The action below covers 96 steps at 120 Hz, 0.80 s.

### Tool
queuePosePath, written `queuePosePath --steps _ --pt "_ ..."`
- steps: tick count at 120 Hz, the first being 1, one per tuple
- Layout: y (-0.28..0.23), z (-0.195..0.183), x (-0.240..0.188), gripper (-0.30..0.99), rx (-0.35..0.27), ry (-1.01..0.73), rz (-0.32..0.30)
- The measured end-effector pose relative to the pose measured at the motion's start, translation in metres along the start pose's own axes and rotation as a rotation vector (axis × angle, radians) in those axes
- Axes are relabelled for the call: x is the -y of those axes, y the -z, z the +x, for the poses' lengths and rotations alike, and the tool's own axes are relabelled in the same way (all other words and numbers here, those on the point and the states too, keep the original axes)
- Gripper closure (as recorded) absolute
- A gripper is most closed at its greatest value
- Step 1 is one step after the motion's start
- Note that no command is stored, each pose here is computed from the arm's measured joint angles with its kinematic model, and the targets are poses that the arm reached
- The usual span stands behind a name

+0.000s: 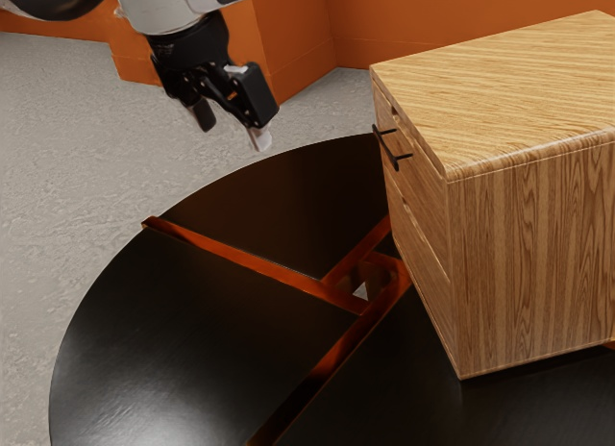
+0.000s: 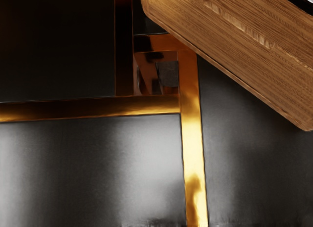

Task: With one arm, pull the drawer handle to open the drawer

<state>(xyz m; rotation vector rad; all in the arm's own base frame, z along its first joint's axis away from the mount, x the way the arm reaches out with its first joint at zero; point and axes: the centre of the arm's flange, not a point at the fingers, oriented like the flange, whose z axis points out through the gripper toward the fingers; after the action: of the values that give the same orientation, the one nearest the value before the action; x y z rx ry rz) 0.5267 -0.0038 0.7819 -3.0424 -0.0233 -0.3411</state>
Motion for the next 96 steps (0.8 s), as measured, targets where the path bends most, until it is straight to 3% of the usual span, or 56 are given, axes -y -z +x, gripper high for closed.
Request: queuePosePath --steps 11,21,40,67,84,96 --pt "0.000 -0.004 -0.058 0.00 0.018 -0.111 -0.020" --pt "0.001 -0.010 -0.075 0.00 0.040 -0.144 -0.024" --pt "0.008 -0.020 -0.040 0.00 0.074 -0.074 -0.009" --pt "-0.019 -0.023 0.020 0.00 0.209 0.260 -0.014" --pt "-0.031 -0.016 0.040 0.00 0.197 0.378 -0.034" --pt "-0.033 -0.004 0.027 0.00 0.136 0.388 -0.074"
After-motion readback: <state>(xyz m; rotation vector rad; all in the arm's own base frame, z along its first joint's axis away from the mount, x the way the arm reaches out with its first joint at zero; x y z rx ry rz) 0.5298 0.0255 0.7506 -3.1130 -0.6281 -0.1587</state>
